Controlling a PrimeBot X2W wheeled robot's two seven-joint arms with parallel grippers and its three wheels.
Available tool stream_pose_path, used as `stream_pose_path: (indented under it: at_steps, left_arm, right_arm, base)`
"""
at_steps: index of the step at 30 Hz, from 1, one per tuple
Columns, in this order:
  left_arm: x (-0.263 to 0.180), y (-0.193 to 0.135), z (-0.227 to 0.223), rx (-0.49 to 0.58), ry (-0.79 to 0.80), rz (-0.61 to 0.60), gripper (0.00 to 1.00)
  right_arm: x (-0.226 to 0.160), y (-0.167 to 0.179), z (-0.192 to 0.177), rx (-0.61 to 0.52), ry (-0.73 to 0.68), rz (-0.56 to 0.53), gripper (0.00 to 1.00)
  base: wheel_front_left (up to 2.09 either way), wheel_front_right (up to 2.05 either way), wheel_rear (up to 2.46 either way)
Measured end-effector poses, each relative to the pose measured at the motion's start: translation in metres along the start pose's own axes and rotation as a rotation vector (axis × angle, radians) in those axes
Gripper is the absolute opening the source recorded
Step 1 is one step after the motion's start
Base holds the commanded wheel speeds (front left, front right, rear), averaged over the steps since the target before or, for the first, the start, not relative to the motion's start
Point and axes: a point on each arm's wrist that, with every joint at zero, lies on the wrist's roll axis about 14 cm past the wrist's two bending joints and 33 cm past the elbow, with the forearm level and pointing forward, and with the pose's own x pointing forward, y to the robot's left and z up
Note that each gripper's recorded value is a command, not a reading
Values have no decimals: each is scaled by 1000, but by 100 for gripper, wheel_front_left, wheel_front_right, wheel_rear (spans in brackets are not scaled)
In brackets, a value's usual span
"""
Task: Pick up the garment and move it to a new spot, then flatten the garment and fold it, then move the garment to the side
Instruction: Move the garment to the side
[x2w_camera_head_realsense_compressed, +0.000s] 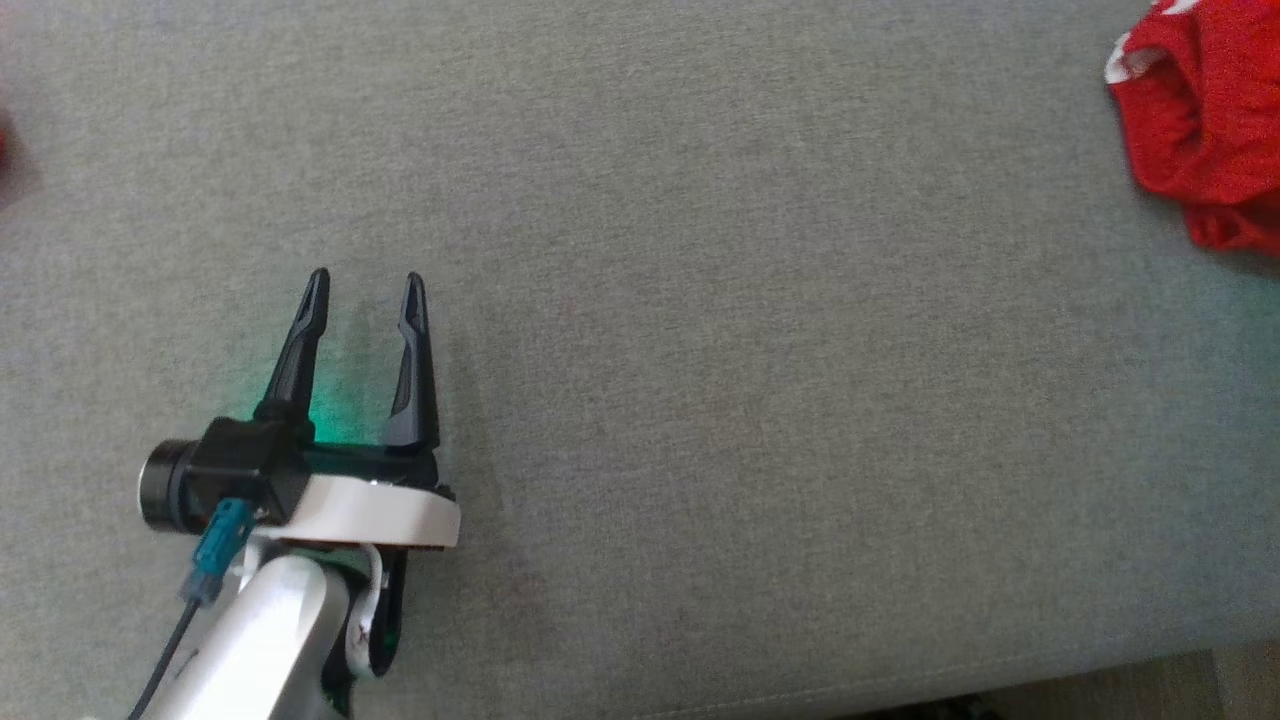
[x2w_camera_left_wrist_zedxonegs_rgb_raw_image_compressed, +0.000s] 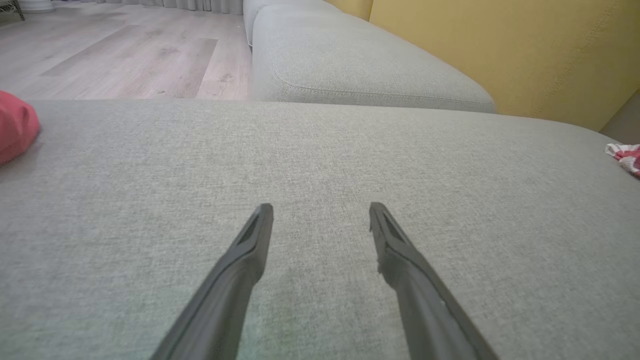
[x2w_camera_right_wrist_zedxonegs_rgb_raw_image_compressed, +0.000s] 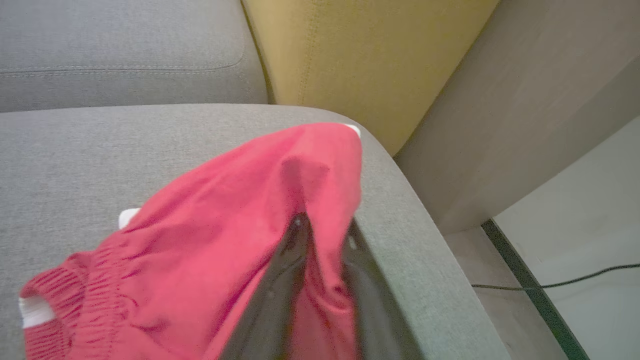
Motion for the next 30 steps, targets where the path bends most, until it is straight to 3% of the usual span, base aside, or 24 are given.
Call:
stream_pose_path:
  at_steps: [8,15,22,30]
  left_arm:
    - [-4,0,9,6,-30,7,100]
    - [-15,-6,30,-4,-93,12,100]
    - [-45,4,50,-44,-158,75,100]
    - [-106,26,31,-73,-133,188,100]
  right_arm:
    - [-9,6,39,-6,-154,18,100]
    - [-38,42,83,-5,-310,115,100]
    - [-87,84,77,5,-367,228,100]
    - [-154,127,52,95,-407,341,100]
  base:
    - [0,0,0]
    - [0,0,0]
    - [0,0,0]
    - [0,0,0]
